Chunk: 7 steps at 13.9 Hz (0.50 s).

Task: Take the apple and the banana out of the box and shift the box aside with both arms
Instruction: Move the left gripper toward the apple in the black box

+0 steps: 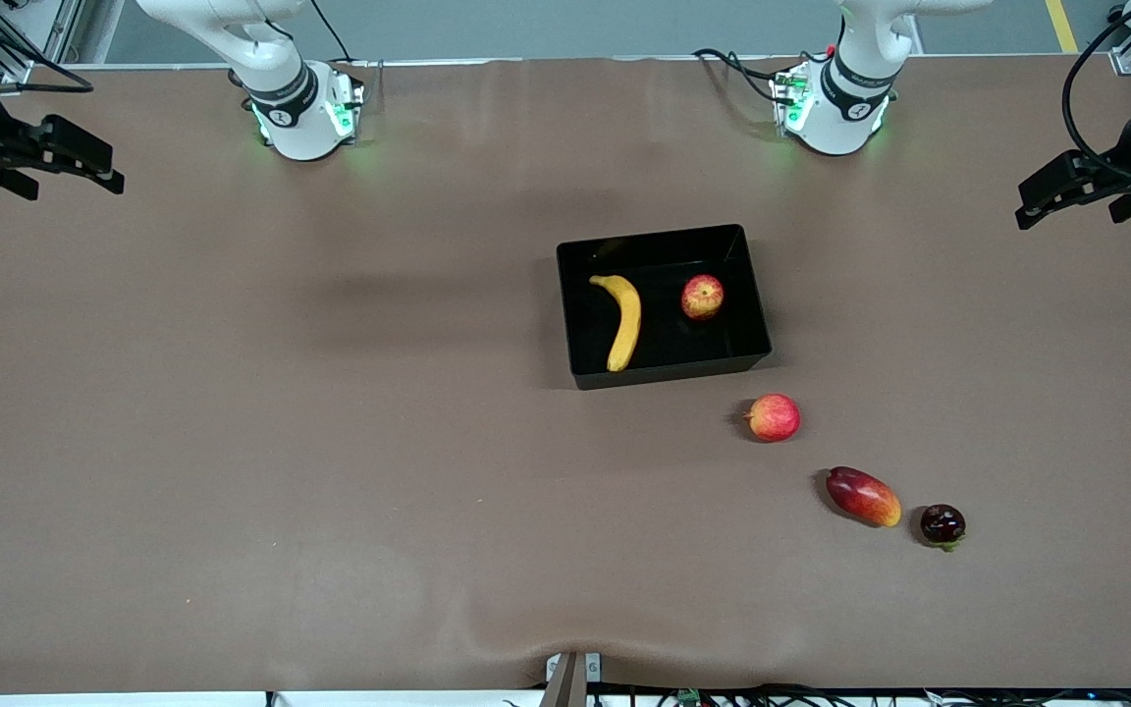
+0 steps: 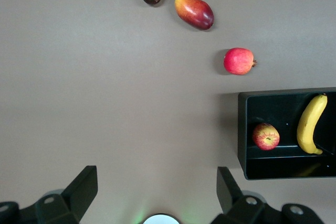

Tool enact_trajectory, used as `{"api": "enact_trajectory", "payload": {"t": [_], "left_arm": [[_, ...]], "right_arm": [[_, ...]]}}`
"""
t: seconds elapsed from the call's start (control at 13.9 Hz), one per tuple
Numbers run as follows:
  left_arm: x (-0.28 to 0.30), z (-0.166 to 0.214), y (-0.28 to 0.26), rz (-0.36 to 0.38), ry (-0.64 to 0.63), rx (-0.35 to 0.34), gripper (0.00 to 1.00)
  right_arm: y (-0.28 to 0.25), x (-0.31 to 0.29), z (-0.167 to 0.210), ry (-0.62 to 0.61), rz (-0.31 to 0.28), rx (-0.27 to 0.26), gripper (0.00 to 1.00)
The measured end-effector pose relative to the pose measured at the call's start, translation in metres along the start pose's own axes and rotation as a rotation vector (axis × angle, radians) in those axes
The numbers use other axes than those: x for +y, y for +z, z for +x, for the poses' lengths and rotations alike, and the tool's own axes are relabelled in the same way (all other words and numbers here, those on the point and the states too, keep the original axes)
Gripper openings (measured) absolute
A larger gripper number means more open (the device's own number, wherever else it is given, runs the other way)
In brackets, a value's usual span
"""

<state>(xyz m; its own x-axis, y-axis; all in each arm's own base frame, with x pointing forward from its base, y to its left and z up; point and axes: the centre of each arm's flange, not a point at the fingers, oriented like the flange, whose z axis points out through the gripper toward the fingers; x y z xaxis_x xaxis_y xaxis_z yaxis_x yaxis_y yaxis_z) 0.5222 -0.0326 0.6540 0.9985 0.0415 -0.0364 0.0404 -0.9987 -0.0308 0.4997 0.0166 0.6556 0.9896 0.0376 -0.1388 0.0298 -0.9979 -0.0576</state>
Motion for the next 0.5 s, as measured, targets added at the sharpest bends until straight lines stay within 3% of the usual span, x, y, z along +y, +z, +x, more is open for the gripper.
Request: {"api": "enact_trajectory", "payload": {"t": [0.22,0.5], "left_arm": [[0.0,0.0,0.0,0.0,0.0,-0.003,1.0],[0.004,0.01,0.008,0.002,0.002,-0.017,1.0]], "right_arm": [[0.005,0.0,0.005,0.0,0.0,-0.003,1.0],[0.002,-0.001,0.009,-0.002,-0.001,0.034,1.0]]}}
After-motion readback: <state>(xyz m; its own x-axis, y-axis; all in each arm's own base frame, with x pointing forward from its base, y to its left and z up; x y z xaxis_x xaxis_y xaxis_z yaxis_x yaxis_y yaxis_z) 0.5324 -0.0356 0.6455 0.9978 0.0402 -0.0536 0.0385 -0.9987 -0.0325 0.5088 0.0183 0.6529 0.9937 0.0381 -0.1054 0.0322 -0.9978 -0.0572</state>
